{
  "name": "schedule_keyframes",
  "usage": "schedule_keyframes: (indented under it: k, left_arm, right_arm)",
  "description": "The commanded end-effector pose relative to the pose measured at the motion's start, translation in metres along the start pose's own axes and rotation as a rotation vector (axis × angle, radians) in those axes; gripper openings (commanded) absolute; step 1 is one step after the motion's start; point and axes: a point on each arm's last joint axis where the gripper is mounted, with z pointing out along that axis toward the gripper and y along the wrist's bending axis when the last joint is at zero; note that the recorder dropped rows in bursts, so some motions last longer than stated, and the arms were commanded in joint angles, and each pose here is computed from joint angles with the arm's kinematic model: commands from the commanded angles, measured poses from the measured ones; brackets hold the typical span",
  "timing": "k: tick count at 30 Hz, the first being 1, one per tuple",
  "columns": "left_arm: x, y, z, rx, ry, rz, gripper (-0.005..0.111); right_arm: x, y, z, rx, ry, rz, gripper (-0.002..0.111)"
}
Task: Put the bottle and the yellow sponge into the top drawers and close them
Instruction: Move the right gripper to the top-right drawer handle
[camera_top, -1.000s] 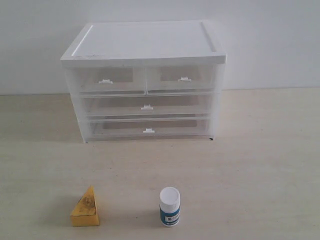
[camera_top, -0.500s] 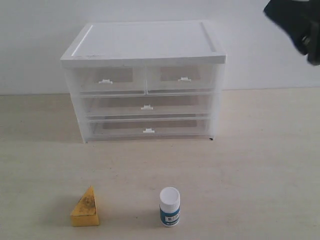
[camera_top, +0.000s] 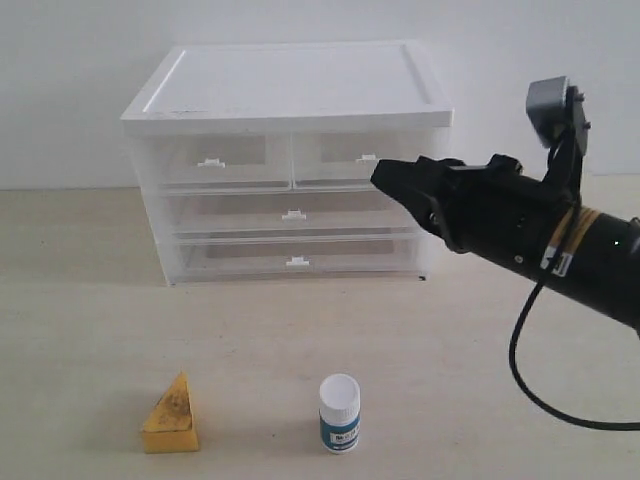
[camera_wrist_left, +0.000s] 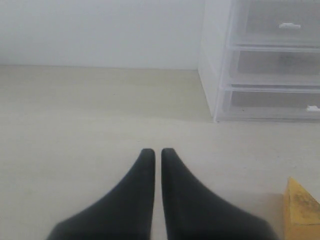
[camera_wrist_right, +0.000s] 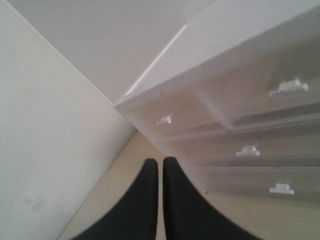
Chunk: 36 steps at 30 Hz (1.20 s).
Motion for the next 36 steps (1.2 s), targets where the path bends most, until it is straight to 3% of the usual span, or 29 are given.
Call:
schedule_keyframes:
  k: [1, 8, 12, 20, 23, 27, 36]
  left_arm:
    - [0.0, 0.0, 0.0, 0.002, -0.012, 0.007, 0.004]
    - [0.0, 0.0, 0.0, 0.002, -0.012, 0.007, 0.004]
    - [0.0, 0.0, 0.0, 0.002, -0.012, 0.007, 0.004]
    - [0.0, 0.0, 0.0, 0.002, -0.012, 0.007, 0.004]
    - [0.0, 0.0, 0.0, 0.002, -0.012, 0.007, 0.004]
    - [0.0, 0.0, 0.0, 0.002, -0.012, 0.007, 0.004]
    - [0.0, 0.0, 0.0, 0.002, -0.012, 0.007, 0.004]
  right_arm:
    - [0.01, -0.014, 0.01, 0.078, -0.055, 0.094, 0.0]
    - [0.029, -0.041, 0.019, 0.066, -0.162, 0.341, 0.0]
    - [0.045, -0.063, 0.023, 0.139, -0.154, 0.469, 0.0]
    - [0.04, -0.07, 0.043, 0.105, -0.18, 0.507, 0.001]
    - [0.033, -0.067, 0.05, 0.076, -0.199, 0.54, 0.01]
    - [0.026, -0.067, 0.054, 0.062, -0.237, 0.576, 0.031]
    - [0.025, -0.065, 0.058, 0.086, -0.34, 0.673, 0.032]
